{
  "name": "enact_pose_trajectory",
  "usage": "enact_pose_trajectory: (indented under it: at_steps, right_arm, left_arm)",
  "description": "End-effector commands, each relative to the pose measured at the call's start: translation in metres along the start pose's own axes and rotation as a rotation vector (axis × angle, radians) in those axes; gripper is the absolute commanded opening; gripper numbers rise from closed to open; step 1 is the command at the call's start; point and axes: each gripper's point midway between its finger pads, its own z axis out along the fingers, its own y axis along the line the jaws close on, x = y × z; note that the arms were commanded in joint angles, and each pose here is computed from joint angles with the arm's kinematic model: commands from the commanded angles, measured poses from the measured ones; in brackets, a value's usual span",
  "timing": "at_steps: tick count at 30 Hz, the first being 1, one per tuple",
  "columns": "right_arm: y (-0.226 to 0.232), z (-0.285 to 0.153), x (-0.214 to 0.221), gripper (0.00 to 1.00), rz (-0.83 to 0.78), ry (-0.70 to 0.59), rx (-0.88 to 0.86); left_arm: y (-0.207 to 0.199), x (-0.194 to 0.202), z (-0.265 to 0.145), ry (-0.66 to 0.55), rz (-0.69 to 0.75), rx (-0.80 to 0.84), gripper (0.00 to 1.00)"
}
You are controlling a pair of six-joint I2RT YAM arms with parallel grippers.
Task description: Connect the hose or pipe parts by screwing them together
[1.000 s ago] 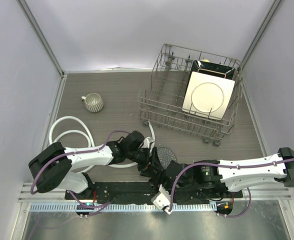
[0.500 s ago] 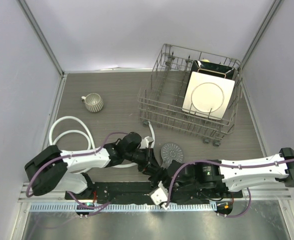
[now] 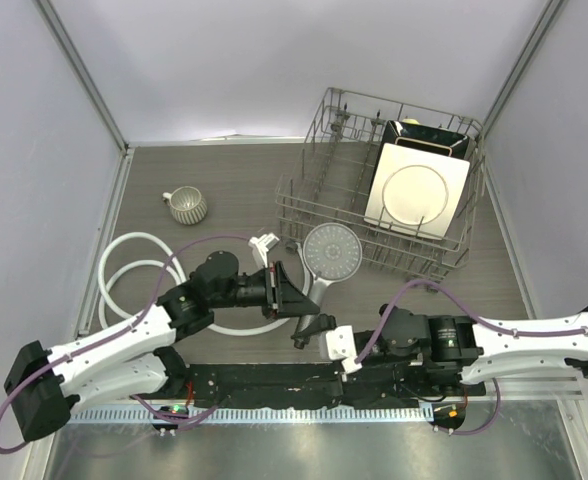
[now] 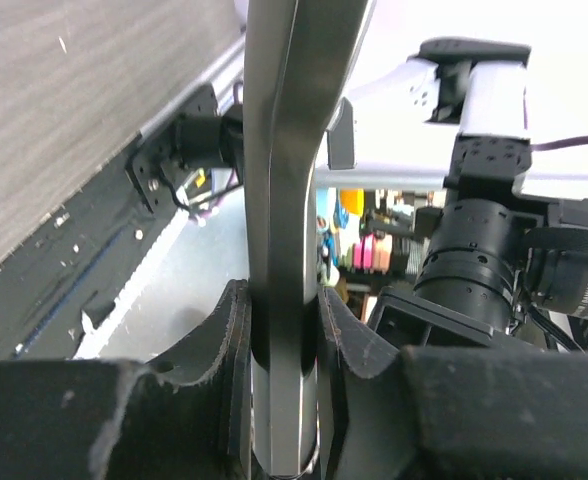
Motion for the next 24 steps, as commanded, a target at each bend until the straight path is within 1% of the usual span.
enact_pose_trajectory:
  at_steps: [1, 2, 7, 9, 10, 11, 12, 13, 14, 15, 16, 17, 19, 20, 21, 22, 24]
  right_arm:
    - [-0.001, -0.012, -0.044, 0.84, 0.108, -0.178, 0.015]
    - [-0.003, -0.015, -0.052, 0.84, 0.116, -0.204, 0.026]
    - [-0.004, -0.019, -0.067, 0.86, 0.187, -0.24, 0.026]
    - [-0.016, -0.022, -0.084, 0.86, 0.254, -0.299, 0.079]
    - [-0.037, -0.024, -0.089, 0.86, 0.396, -0.326, 0.203]
    - [-0.052, -0.03, -0.103, 0.85, 0.449, -0.358, 0.27]
    - [-0.066, -0.032, -0.106, 0.85, 0.496, -0.362, 0.344]
    - [-0.089, -0.033, -0.093, 0.82, 0.571, -0.325, 0.499]
    - [-0.107, -0.042, -0.104, 0.82, 0.606, -0.341, 0.595]
    - [-0.116, -0.039, -0.096, 0.82, 0.624, -0.304, 0.668]
    - [-0.131, -0.046, -0.088, 0.81, 0.616, -0.265, 0.783]
    - [-0.14, -0.054, -0.098, 0.81, 0.627, -0.264, 0.84]
    - [-0.155, -0.063, -0.094, 0.84, 0.639, -0.236, 0.963]
    - [-0.165, -0.076, -0.105, 0.85, 0.678, -0.283, 1.035]
    - [-0.169, -0.08, -0.111, 0.85, 0.688, -0.304, 1.046]
    - [-0.176, -0.086, -0.12, 0.89, 0.696, -0.351, 1.058]
    - [-0.186, -0.094, -0.129, 0.93, 0.692, -0.39, 1.075]
  left_arm:
    - [-0.026, -0.031, -0.021, -0.153, 0.11, 0.087, 0.0]
    - [-0.026, -0.035, -0.024, -0.171, 0.118, 0.086, 0.0]
    - [-0.02, -0.055, -0.038, -0.271, 0.152, 0.049, 0.0]
    - [-0.021, -0.058, -0.044, -0.296, 0.223, 0.052, 0.0]
    - [-0.021, -0.06, -0.046, -0.312, 0.252, 0.046, 0.0]
    - [-0.021, -0.061, -0.052, -0.346, 0.278, 0.033, 0.0]
    - [-0.016, -0.064, -0.056, -0.371, 0.331, 0.012, 0.0]
    - [-0.015, -0.066, -0.059, -0.394, 0.352, 0.002, 0.0]
    - [-0.013, -0.07, -0.068, -0.441, 0.39, -0.02, 0.0]
    - [-0.015, -0.071, -0.072, -0.462, 0.409, -0.024, 0.0]
    - [-0.01, -0.07, -0.076, -0.464, 0.418, -0.053, 0.0]
    - [-0.018, -0.071, -0.083, -0.489, 0.443, -0.047, 0.0]
    - [-0.02, -0.07, -0.09, -0.497, 0.484, -0.062, 0.0]
    - [-0.026, -0.07, -0.094, -0.509, 0.496, -0.056, 0.0]
    - [-0.032, -0.068, -0.1, -0.524, 0.514, -0.035, 0.0]
    - [-0.036, -0.067, -0.104, -0.533, 0.519, -0.022, 0.0]
    - [-0.047, -0.062, -0.113, -0.558, 0.533, 0.024, 0.0]
